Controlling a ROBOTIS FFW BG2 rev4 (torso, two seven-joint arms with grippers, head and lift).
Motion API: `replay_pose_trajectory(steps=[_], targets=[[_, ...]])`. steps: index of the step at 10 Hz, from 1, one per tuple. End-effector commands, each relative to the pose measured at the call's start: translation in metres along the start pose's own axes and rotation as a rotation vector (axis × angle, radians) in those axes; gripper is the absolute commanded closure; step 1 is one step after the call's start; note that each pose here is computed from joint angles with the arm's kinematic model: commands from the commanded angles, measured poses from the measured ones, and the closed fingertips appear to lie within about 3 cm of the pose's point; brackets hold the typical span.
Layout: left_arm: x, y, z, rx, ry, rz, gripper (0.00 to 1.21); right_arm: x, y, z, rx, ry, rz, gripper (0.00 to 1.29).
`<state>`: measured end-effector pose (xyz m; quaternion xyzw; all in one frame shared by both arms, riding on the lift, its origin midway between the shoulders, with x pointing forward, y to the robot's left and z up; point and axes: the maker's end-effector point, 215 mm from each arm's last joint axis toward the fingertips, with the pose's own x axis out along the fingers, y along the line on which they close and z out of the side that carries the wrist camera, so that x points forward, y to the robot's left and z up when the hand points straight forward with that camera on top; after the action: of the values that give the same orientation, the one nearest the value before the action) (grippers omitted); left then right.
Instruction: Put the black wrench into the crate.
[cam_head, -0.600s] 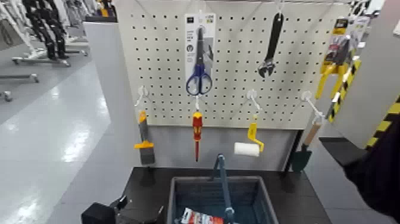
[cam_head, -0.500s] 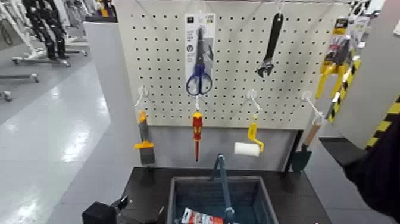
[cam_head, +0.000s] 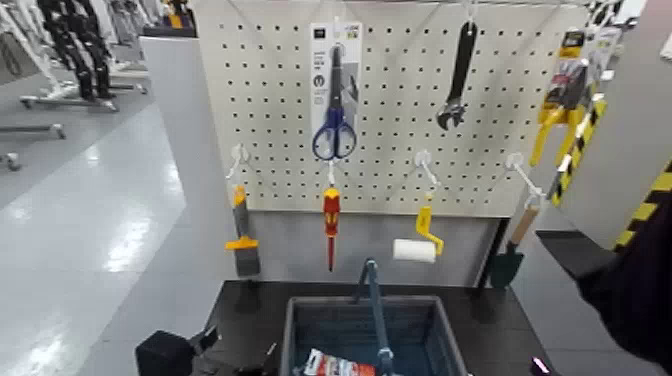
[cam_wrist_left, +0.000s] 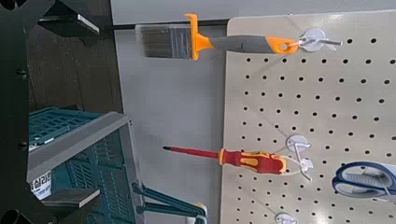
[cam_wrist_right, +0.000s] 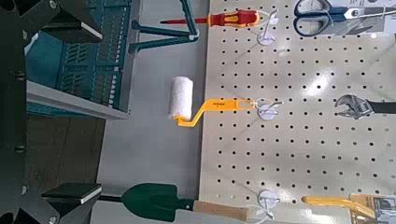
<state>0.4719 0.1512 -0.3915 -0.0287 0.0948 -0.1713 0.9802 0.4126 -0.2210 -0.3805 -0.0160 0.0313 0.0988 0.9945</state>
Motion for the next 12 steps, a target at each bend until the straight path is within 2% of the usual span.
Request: replay_pose_trajectory(steps=[1, 2, 5, 7, 12], targets=[[0.002, 0.001, -0.002, 0.035, 0.010, -0.019, 0.10, 0.025, -0.007, 0.023, 0.008, -0.004, 0.034, 0.16], [0.001, 0.002, 0.000, 0.036, 0.000, -0.028, 0.10, 0.034, -0.010, 0.034, 0.016, -0.019, 0.044, 0.16], [0.004, -0.005, -0.009, 0.026, 0.045, -0.085, 0.10, 0.058, -0.022, 0.076, 0.033, -0.075, 0.070, 0.16], [0.005, -0.006, -0.008, 0.029, 0.044, -0.094, 0.10, 0.074, -0.023, 0.098, 0.072, -0.117, 0.089, 0.16], [0.010, -0.012, -0.004, 0.033, 0.030, -0.140, 0.10, 0.115, -0.021, 0.169, 0.049, -0.213, 0.165, 0.16]])
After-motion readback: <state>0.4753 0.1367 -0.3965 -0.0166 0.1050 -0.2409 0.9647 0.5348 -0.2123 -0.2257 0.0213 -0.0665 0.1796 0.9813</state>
